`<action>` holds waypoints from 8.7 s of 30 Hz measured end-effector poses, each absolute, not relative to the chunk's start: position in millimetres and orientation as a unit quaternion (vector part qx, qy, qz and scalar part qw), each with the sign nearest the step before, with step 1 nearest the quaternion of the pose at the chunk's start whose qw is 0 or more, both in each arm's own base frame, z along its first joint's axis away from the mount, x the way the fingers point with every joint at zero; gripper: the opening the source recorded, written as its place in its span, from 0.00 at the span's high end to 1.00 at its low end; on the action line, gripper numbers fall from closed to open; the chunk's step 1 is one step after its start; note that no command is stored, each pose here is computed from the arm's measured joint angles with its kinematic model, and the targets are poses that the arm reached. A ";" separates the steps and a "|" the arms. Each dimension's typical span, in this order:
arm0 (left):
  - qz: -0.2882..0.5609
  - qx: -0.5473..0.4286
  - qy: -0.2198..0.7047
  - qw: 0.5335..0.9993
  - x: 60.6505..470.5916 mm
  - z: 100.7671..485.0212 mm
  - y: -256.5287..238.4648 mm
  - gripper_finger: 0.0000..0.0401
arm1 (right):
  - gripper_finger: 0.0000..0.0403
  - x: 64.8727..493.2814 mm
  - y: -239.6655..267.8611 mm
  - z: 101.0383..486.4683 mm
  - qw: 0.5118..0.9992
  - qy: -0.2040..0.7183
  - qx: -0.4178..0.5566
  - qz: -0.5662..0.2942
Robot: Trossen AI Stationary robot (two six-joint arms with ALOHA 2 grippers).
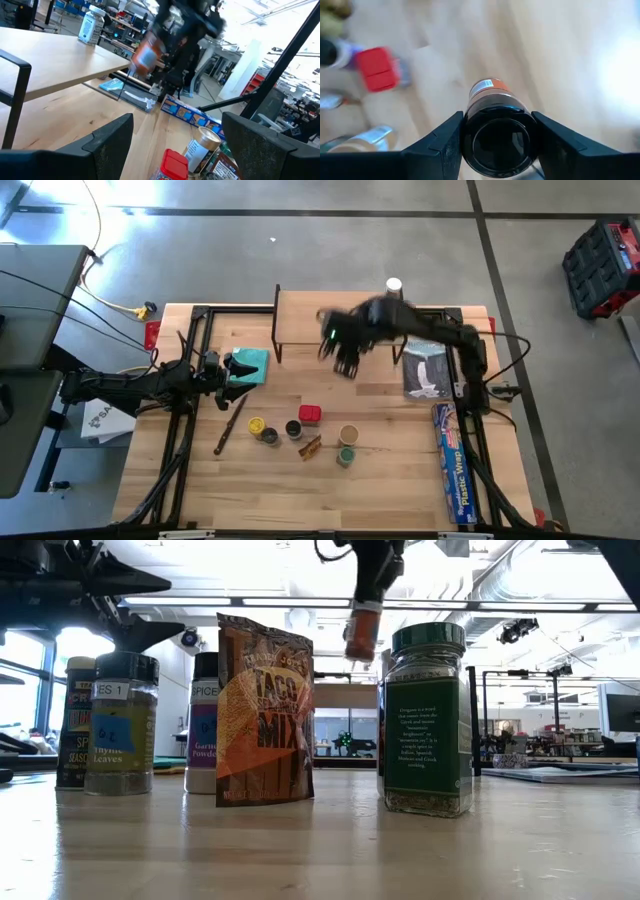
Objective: Shelf spices
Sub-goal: Put the orange spice bottle on the shelf, then put the green spice bottle on the shelf
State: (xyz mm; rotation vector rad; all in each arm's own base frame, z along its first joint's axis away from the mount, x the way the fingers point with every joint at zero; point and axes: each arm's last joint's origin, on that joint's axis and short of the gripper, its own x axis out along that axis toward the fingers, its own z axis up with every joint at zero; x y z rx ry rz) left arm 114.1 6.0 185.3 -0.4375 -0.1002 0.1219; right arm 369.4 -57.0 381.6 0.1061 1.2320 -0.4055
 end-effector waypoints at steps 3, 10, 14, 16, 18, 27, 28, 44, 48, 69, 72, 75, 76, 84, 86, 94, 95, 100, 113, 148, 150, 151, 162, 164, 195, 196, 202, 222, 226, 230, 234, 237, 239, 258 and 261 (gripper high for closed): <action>0.060 -0.217 -0.051 0.973 114.0 185.5 6.0 0.26 | 0.52 357.7 -94.1 394.4 0.797 0.559 0.073 -0.217; 0.061 -0.217 -0.050 0.973 114.1 185.4 6.0 0.26 | 0.52 327.6 -172.2 394.8 0.781 0.552 0.140 -0.258; 0.061 -0.217 -0.050 0.973 114.1 185.4 6.0 0.26 | 0.52 313.1 -198.6 394.6 0.772 0.545 0.160 -0.286; 0.063 -0.217 -0.051 0.973 114.0 185.5 6.1 0.26 | 0.52 308.2 -206.8 394.7 0.770 0.541 0.169 -0.293; 0.065 -0.217 -0.051 0.973 114.0 185.4 6.2 0.26 | 0.52 305.3 -211.3 394.7 0.769 0.540 0.172 -0.296; 0.065 -0.217 -0.051 0.973 114.0 185.5 6.3 0.26 | 0.49 308.8 -218.1 386.0 0.763 0.552 0.169 -0.290; 0.065 -0.217 -0.051 0.973 114.0 185.4 6.3 0.26 | 0.49 310.1 -219.0 384.2 0.762 0.555 0.167 -0.289; 0.065 -0.217 -0.051 0.973 114.0 185.5 6.3 0.26 | 0.49 311.8 -237.1 371.3 0.752 0.567 0.155 -0.298; 0.065 -0.217 -0.051 0.973 114.0 185.5 6.2 0.26 | 0.49 312.8 -237.9 371.8 0.756 0.563 0.148 -0.298; 0.065 -0.220 -0.052 0.972 114.0 185.5 6.3 0.26 | 0.40 310.3 -245.8 377.7 0.761 0.543 0.115 -0.335; 0.065 -0.220 -0.052 0.972 114.0 185.5 6.2 0.26 | 0.40 308.1 -243.9 382.8 0.765 0.537 0.109 -0.339; 0.064 -0.221 -0.052 0.972 114.0 185.5 6.2 0.26 | 0.40 304.8 -241.0 389.6 0.770 0.531 0.096 -0.340; 0.064 -0.221 -0.052 0.972 114.0 185.5 6.2 0.26 | 0.40 304.1 -238.2 392.5 0.773 0.529 0.090 -0.337; 0.065 -0.221 -0.051 0.972 114.0 185.4 6.2 0.26 | 0.40 313.6 -188.7 418.1 0.812 0.506 0.033 -0.288; 0.064 -0.221 -0.051 0.972 114.0 185.4 6.2 0.26 | 0.40 323.8 -163.1 421.8 0.827 0.505 0.006 -0.248; 0.040 -0.221 -0.044 0.973 114.2 185.1 3.4 0.26 | 0.40 369.8 -39.3 403.3 0.860 0.494 -0.124 -0.017; 0.037 -0.221 -0.043 0.974 114.3 184.9 2.6 0.26 | 0.40 373.7 -27.5 396.6 0.864 0.489 -0.123 -0.004; 0.043 -0.205 -0.040 0.977 114.4 184.4 -0.2 0.26 | 0.40 380.5 19.5 348.1 0.869 0.480 -0.112 0.034; 0.069 -0.172 -0.041 0.982 116.0 188.4 -4.6 0.26 | 0.40 366.9 69.9 284.8 0.858 0.511 -0.049 0.018; 0.097 -0.178 -0.049 0.978 119.7 191.3 -4.3 0.26 | 0.24 355.8 152.1 261.9 0.791 0.482 -0.233 0.296; 0.098 -0.178 -0.048 0.978 119.7 191.1 -4.2 0.26 | 0.24 357.4 151.4 259.2 0.783 0.478 -0.252 0.308; 0.098 -0.178 -0.047 0.978 119.7 191.0 -4.3 0.26 | 0.24 358.8 151.1 257.6 0.781 0.475 -0.258 0.312; 0.098 -0.178 -0.046 0.978 119.7 190.7 -4.2 0.26 | 0.24 369.4 147.1 231.3 0.743 0.490 -0.295 0.349; 0.098 -0.178 -0.045 0.978 119.7 190.6 -4.3 0.26 | 0.24 370.3 147.4 230.9 0.741 0.484 -0.301 0.353; 0.098 -0.177 -0.044 0.978 119.7 190.4 -4.3 0.26 | 0.52 388.8 133.1 292.6 0.801 0.458 -0.267 0.278; 0.098 -0.177 -0.044 0.978 119.7 190.5 -4.3 0.26 | 0.52 390.4 127.3 303.6 0.808 0.456 -0.259 0.269; 0.098 -0.177 -0.045 0.978 119.7 190.5 -4.3 0.26 | 0.52 395.6 67.3 366.2 0.850 0.446 -0.226 0.167; 0.097 -0.178 -0.047 0.978 119.7 190.9 -4.3 0.26 | 0.52 334.2 -201.8 380.9 0.858 0.496 0.002 -0.131; 0.097 -0.178 -0.047 0.978 119.7 190.9 -4.3 0.26 | 0.52 335.3 -206.5 370.0 0.856 0.503 -0.004 -0.118; 0.097 -0.178 -0.047 0.978 119.7 191.0 -4.3 0.26 | 0.49 338.1 -207.1 362.6 0.855 0.507 -0.014 -0.111; 0.097 -0.178 -0.048 0.978 119.7 191.2 -4.3 0.26 | 0.49 338.3 -208.1 359.3 0.852 0.512 -0.022 -0.110; 0.097 -0.178 -0.049 0.978 119.7 191.3 -4.3 0.26 | 0.49 338.6 -209.7 360.1 0.848 0.514 -0.042 -0.123; 0.097 -0.178 -0.049 0.978 119.7 191.3 -4.3 0.26 | 0.48 338.3 -210.3 360.1 0.844 0.518 -0.052 -0.128; 0.095 -0.178 -0.048 0.978 119.7 191.3 -4.4 0.26 | 0.47 337.0 -213.0 356.7 0.836 0.533 -0.083 -0.105; 0.095 -0.178 -0.048 0.978 119.7 191.3 -4.4 0.26 | 0.47 340.1 -215.7 353.2 0.836 0.533 -0.083 -0.106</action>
